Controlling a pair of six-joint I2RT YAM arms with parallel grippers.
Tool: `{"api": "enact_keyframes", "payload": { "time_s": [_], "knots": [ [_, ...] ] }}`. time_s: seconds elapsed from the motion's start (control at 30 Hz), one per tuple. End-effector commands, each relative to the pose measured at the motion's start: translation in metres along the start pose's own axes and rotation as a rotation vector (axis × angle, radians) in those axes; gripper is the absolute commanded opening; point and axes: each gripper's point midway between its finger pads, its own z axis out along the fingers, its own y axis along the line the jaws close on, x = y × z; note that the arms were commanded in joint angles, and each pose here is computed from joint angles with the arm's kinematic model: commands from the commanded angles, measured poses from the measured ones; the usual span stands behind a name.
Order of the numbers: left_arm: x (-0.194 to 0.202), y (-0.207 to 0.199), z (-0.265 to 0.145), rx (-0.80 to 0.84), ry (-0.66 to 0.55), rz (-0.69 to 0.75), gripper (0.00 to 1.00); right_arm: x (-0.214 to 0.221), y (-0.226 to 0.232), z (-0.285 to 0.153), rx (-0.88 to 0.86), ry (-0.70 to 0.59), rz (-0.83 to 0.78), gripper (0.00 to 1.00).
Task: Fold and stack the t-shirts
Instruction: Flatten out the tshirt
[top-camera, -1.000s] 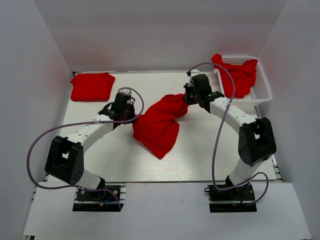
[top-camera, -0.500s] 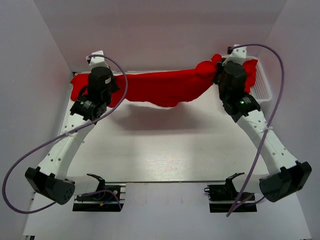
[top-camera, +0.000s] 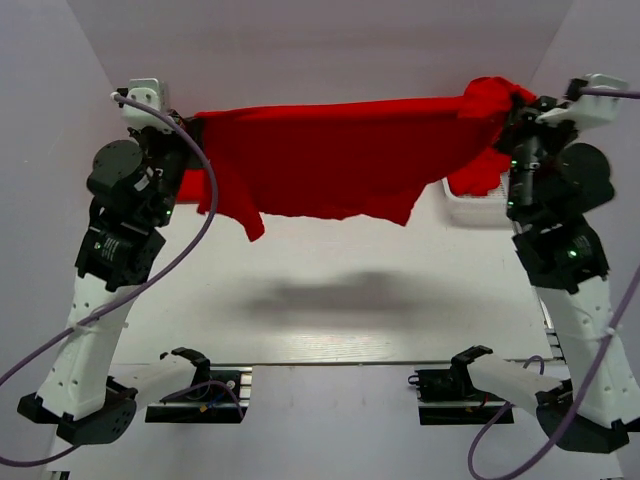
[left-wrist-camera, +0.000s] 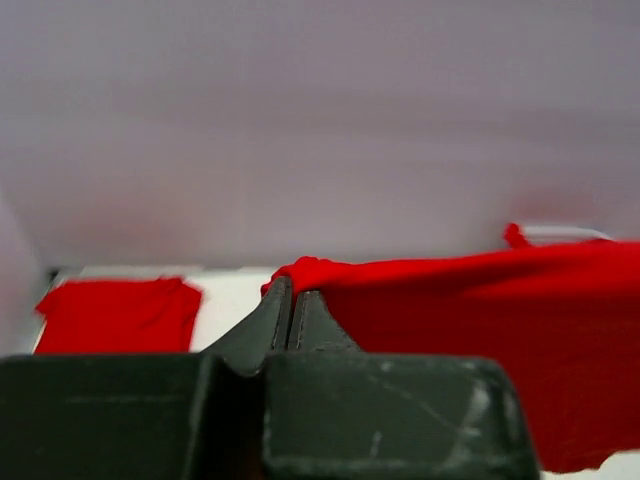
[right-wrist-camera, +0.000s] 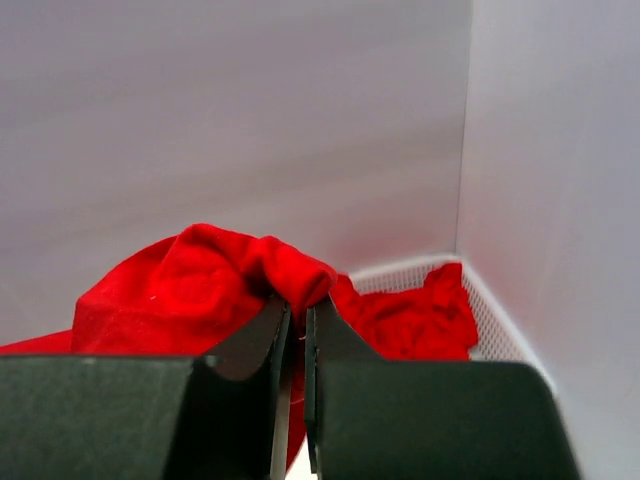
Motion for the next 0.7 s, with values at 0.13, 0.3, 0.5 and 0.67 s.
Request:
{"api": "enact_keyframes", "payload": {
  "time_s": [0.13,0.3,0.5,0.67],
  "knots": [
    [-0.061,-0.048,-0.050,0.372,-0.161,0.103,0.00,-0.109,-0.050,-0.059,0.036,-0.219,0.066,0.00],
    [-0.059,-0.050,-0.054,0.399,-0.159,0.108,0.00,-0.108,-0.077,-0.070,0.157,-0.231,0.095,0.00],
    [0.023,-0.047,0.007,0.276,0.074,0.054,0.00,-0.027,-0.084,-0.037,0.358,-0.075,0.000,0.00],
    [0.153,-0.042,0.050,0.188,0.376,0.049,0.00,0.087,-0.067,0.005,0.446,0.144,-0.105,0.00]
  ]
}}
